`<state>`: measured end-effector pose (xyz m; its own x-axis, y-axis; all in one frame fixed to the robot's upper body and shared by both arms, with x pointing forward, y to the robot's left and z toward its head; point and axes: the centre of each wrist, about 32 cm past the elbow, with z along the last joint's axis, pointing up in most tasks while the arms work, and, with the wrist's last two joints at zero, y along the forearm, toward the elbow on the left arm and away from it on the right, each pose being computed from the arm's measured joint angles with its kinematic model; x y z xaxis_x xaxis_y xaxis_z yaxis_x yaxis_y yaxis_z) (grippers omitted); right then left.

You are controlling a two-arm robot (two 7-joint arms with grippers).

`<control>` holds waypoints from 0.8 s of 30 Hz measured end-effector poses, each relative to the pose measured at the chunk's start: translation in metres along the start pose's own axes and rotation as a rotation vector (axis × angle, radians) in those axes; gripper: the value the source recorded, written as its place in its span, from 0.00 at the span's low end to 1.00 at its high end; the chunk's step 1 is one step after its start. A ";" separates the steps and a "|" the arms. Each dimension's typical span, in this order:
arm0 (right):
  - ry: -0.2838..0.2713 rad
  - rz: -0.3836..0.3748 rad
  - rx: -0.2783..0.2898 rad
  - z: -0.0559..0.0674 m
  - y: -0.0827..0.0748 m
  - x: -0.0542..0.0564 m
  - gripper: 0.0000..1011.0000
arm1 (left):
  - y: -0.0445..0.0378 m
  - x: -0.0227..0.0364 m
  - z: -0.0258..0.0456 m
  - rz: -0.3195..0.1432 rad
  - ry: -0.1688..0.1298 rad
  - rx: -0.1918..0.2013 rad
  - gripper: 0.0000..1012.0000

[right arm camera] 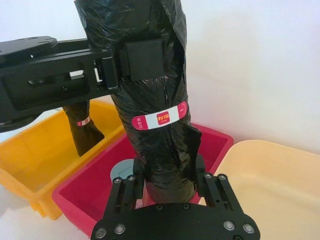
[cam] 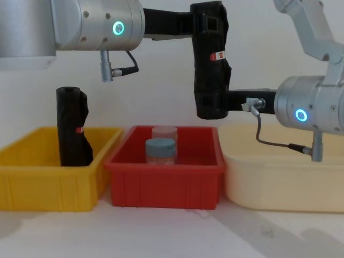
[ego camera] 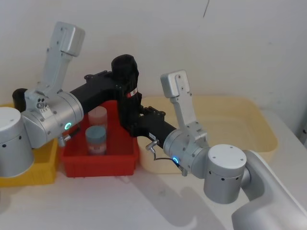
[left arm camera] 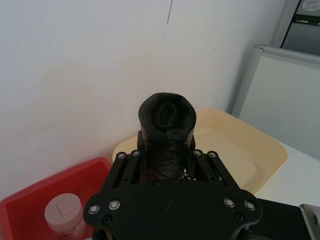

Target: Pick up the garbage bag with the one hand and transfer it to the other hand.

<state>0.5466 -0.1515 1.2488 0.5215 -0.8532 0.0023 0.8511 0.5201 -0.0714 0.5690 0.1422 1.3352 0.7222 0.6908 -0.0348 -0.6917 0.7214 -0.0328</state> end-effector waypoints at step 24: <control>0.032 -0.036 0.006 0.000 0.000 0.000 0.55 | 0.0006 -0.0003 0.0002 -0.001 0.000 -0.001 0.73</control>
<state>0.5464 -0.1516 1.2492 0.4885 -0.8721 -0.0268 0.8697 0.4892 -0.0659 0.5684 0.1424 1.3353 0.7229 0.6901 -0.0343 -0.6910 0.7221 -0.0338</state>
